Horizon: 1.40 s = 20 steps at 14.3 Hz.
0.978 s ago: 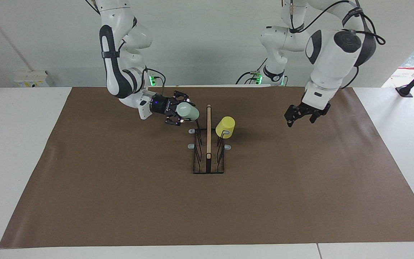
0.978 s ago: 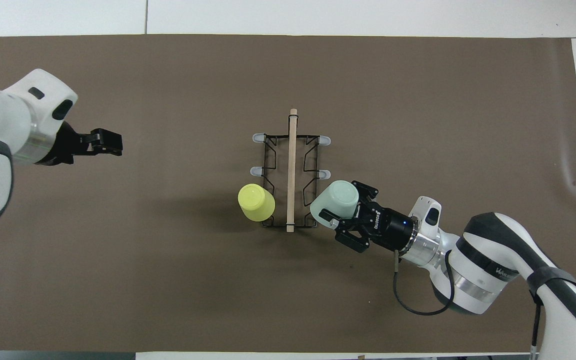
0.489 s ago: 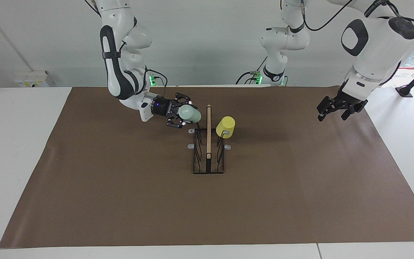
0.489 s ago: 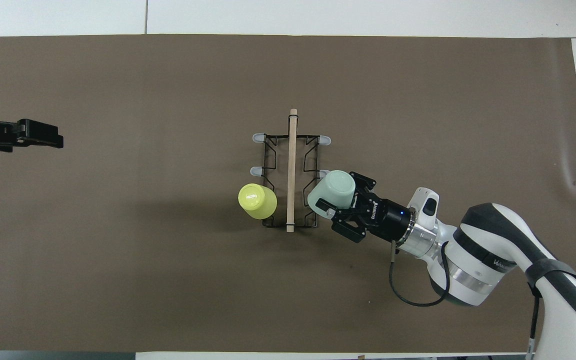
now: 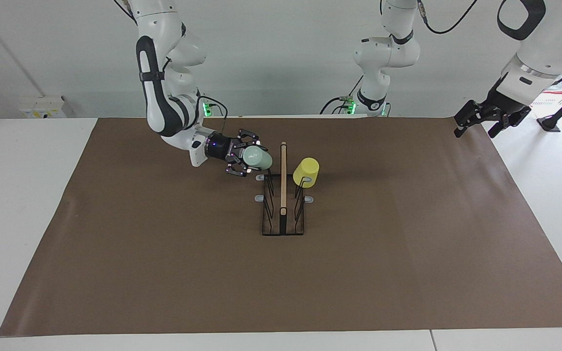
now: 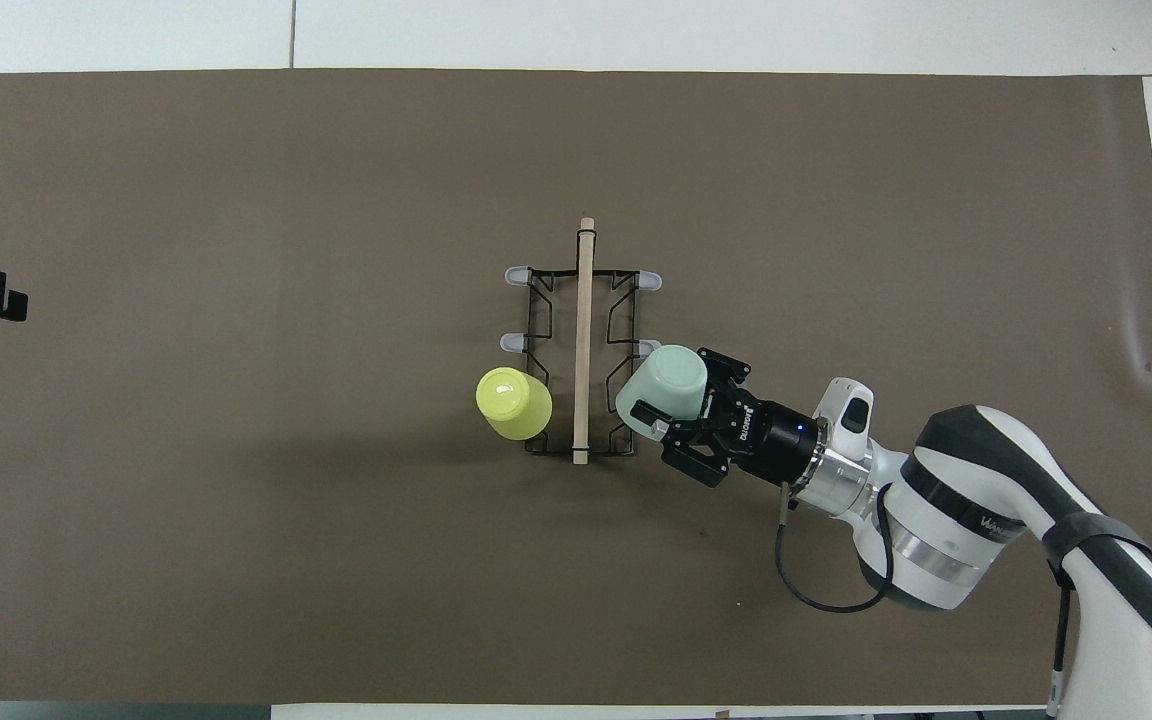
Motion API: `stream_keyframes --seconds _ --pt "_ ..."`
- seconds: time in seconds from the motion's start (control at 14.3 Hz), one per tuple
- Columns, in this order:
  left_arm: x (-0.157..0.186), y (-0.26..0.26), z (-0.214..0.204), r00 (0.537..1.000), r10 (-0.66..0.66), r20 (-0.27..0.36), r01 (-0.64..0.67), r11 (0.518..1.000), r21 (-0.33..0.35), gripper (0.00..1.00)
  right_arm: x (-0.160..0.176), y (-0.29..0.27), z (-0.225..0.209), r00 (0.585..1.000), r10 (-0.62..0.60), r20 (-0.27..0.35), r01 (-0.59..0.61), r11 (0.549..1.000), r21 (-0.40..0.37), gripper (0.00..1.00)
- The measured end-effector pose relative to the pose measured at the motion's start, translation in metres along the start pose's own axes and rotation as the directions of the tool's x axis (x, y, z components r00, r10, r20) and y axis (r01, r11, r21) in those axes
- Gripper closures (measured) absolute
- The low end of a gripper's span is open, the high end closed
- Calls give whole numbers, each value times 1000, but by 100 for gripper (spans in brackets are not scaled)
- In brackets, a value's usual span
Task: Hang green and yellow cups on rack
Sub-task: 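Lower the green cup onto a rack peg while the left gripper withdraws, then open the right gripper and pull it back from the green cup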
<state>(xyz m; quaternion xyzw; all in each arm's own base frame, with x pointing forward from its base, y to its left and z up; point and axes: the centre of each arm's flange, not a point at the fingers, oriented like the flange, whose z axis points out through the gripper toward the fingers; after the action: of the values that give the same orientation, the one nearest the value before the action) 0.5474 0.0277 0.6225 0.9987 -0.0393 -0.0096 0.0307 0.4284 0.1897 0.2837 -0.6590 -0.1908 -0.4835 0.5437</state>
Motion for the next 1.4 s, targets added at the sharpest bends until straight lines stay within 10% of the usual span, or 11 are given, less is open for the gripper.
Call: stream_keyframes --seconds 1.4 --pt "1 9 7 999 16 38 -17 999 33 0 -55 -12 -1 996 -46 73 51 997 -61 36"
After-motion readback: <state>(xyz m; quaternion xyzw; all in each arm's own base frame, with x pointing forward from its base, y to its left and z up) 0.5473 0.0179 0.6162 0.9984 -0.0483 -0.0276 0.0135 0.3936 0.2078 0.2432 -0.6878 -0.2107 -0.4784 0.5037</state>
